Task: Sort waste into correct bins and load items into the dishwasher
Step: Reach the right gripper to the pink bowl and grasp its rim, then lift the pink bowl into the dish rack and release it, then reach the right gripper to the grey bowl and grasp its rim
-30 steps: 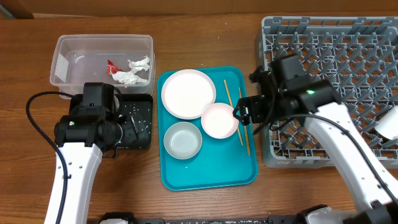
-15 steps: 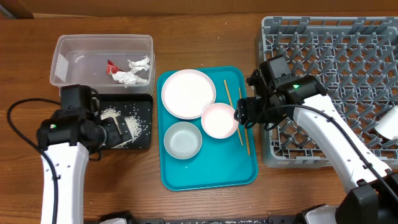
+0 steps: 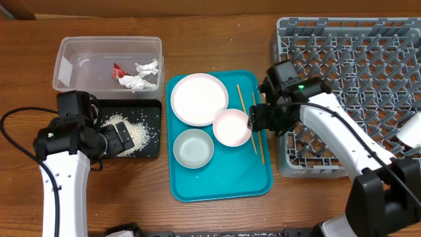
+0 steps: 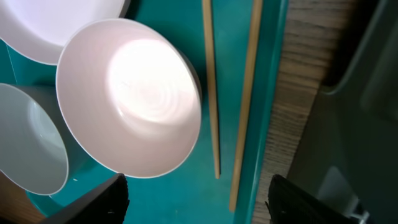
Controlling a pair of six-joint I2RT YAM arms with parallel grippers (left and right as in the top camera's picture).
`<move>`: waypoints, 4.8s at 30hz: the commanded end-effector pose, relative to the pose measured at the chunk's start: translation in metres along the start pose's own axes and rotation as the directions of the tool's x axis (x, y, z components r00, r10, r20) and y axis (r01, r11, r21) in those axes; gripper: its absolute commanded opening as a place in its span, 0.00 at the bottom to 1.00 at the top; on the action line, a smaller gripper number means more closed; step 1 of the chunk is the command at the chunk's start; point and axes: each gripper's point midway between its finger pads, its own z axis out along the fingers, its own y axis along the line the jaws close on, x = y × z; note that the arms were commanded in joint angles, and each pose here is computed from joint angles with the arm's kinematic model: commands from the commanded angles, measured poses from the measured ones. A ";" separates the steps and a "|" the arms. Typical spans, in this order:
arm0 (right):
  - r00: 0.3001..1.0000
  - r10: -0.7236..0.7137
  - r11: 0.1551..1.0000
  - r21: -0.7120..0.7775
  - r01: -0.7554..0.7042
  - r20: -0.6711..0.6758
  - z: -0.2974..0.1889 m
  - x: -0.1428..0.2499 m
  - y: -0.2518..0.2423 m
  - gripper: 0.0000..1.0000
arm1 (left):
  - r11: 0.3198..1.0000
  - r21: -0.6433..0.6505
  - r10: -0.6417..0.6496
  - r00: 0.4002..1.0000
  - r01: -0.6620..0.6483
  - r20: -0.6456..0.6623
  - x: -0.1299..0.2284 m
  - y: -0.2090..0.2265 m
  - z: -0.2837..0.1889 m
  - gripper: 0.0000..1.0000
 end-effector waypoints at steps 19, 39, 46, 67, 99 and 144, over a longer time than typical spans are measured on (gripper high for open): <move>0.997 0.070 0.995 0.069 -0.068 -0.022 0.045 -0.006 0.004 0.55 | 1.000 -0.004 0.005 1.000 -0.005 0.003 -0.002 0.001 -0.001 1.00; 0.998 0.063 0.996 0.065 -0.062 -0.011 0.056 -0.002 0.006 0.04 | 1.000 -0.004 0.006 1.000 -0.006 0.003 -0.002 0.001 -0.001 1.00; 0.993 0.039 0.991 0.122 -0.053 0.112 0.010 -0.029 0.008 0.04 | 1.000 -0.004 0.005 1.000 -0.005 0.003 -0.002 0.001 -0.001 1.00; 0.502 -0.079 0.729 0.393 -0.560 0.861 -0.266 -0.128 -0.130 0.05 | 1.000 -0.004 0.006 1.000 -0.006 0.003 -0.002 0.001 -0.001 1.00; 0.815 0.048 0.102 0.809 -0.579 0.578 -0.219 -0.079 -0.413 0.04 | 1.000 -0.004 0.005 1.000 -0.005 0.003 -0.002 0.001 -0.001 1.00; 0.838 0.153 0.980 0.026 -0.196 0.523 -0.167 -0.089 -0.105 0.70 | 1.000 -0.004 0.005 1.000 -0.005 0.003 -0.002 0.001 -0.001 1.00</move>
